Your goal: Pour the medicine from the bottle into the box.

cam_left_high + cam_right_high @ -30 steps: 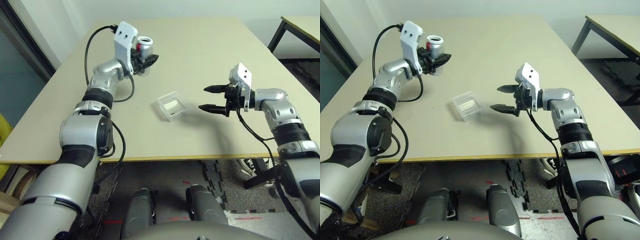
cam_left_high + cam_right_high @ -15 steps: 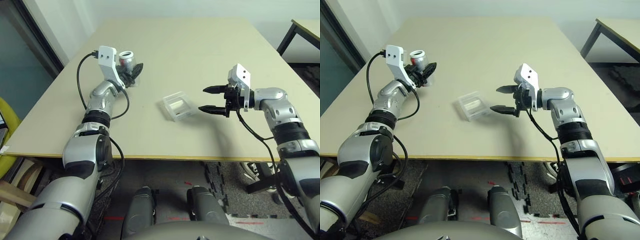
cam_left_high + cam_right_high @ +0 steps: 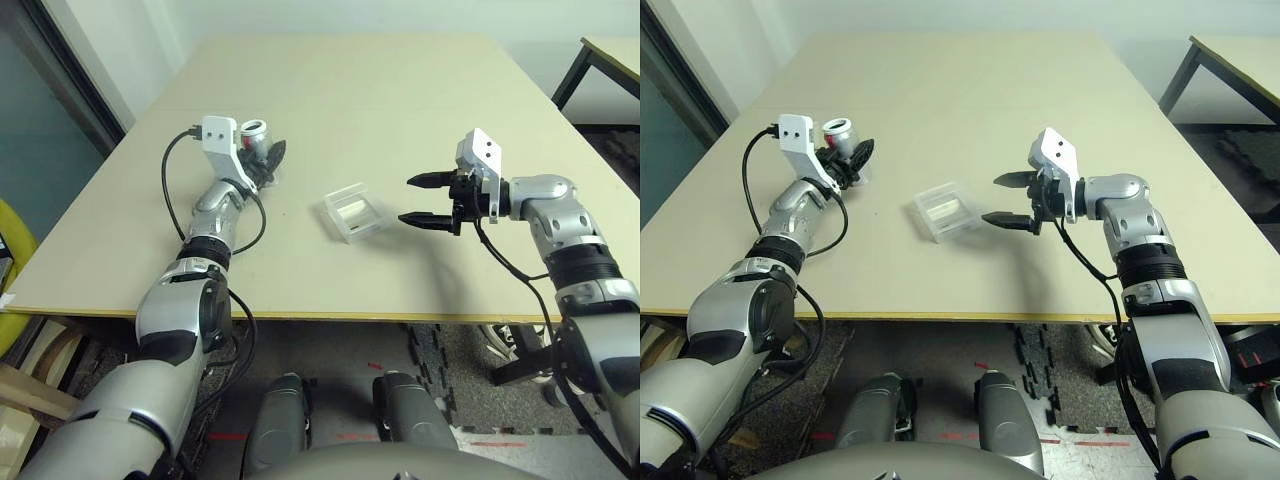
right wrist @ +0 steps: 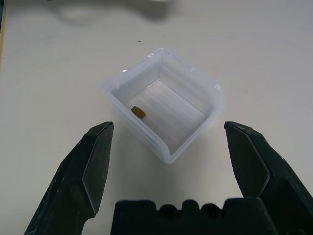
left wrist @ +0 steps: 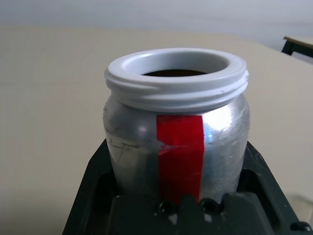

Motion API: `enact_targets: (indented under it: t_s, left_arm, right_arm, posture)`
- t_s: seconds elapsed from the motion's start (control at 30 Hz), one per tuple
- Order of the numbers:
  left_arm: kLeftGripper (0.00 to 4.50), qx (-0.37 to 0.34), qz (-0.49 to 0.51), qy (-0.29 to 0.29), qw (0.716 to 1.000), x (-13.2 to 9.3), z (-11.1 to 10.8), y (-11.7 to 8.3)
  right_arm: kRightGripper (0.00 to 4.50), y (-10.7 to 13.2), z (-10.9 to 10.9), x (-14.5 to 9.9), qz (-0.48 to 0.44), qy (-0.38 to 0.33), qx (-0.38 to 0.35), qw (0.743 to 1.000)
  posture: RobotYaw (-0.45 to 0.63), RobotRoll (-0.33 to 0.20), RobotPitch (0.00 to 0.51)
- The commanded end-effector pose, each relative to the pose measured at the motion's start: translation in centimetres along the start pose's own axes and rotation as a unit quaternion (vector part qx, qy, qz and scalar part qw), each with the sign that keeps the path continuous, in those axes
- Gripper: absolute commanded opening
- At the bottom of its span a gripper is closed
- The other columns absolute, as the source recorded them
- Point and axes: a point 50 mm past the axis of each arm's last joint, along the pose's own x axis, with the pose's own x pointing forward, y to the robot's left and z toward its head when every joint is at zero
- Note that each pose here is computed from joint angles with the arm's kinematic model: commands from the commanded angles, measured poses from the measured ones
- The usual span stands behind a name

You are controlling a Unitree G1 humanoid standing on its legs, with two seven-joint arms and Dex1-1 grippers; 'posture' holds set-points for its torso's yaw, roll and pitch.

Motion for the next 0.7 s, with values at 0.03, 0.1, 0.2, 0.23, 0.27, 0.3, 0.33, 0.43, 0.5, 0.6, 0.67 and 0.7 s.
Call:
enact_targets:
  t_s: [0.03, 0.1, 0.2, 0.23, 0.27, 0.3, 0.33, 0.43, 0.5, 0.6, 0.67, 0.7]
  left_arm:
    - [2.64, 0.007, 0.007, 0.014, 1.0, -0.5, -1.0, 0.1]
    - [2.64, 0.01, 0.007, 0.018, 1.0, -0.6, -1.4, 0.1]
    - [2.64, 0.024, -0.005, 0.028, 0.999, -0.7, -1.8, -0.2]
    - [2.64, 0.025, -0.005, 0.031, 0.999, -0.7, -2.0, -0.3]
    - [2.64, 0.027, -0.007, 0.034, 0.999, -0.7, -2.1, -0.4]
    - [2.64, 0.033, -0.009, 0.039, 0.999, -0.6, -2.2, -0.6]
    - [2.64, 0.04, -0.012, 0.043, 0.998, -0.5, -2.3, -0.8]
    - [2.64, 0.051, -0.02, 0.053, 0.997, -0.4, -2.6, -1.3]
    - [2.64, 0.053, -0.021, 0.058, 0.997, -0.3, -2.8, -1.5]
    - [2.64, 0.054, -0.018, 0.063, 0.996, -0.3, -3.0, -1.7]
    - [2.99, 0.055, -0.016, 0.066, 0.996, -0.3, -3.1, -1.7]
    - [3.38, 0.055, -0.014, 0.068, 0.996, -0.3, -3.1, -1.7]
  right_arm:
    - [4.5, 0.0, 0.1, -0.3, 0.002, 0.009, -0.005, 1.0]
    - [4.5, 0.0, 0.0, -0.4, 0.002, 0.01, -0.005, 1.0]
    - [4.5, 0.0, 0.0, -0.4, 0.002, 0.01, -0.005, 1.0]
    - [4.5, 0.0, 0.0, -0.4, 0.002, 0.009, -0.004, 1.0]
    - [4.5, 0.1, 0.0, -0.2, 0.003, 0.009, -0.003, 1.0]
    - [4.5, 0.1, -0.1, -0.1, 0.005, 0.008, -0.002, 1.0]
    - [4.5, 0.1, -0.1, -0.1, 0.006, 0.008, -0.002, 1.0]
    - [4.5, 0.2, 0.0, 0.0, 0.008, 0.007, -0.001, 1.0]
    - [4.5, 0.3, 0.0, 0.0, 0.009, 0.006, -0.001, 1.0]
    - [4.5, 0.4, -0.1, -0.2, 0.01, 0.007, 0.0, 1.0]
    - [4.5, 0.5, -0.1, -0.3, 0.009, 0.008, 0.001, 1.0]
    - [4.5, 0.5, -0.1, -0.4, 0.008, 0.008, 0.002, 1.0]
  posture:
    - [-0.17, 0.0, 0.058]
    - [-0.17, 0.0, 0.058]
    - [-0.17, 0.0, 0.061]
    - [-0.17, 0.0, 0.061]
    - [-0.17, 0.0, 0.061]
    - [-0.17, 0.0, 0.067]
    - [-0.17, 0.0, 0.067]
    - [-0.17, 0.0, 0.067]
    - [-0.19, 0.0, 0.072]
    - [-0.2, 0.0, 0.072]
    - [-0.2, 0.0, 0.072]
    - [-0.2, 0.0, 0.072]
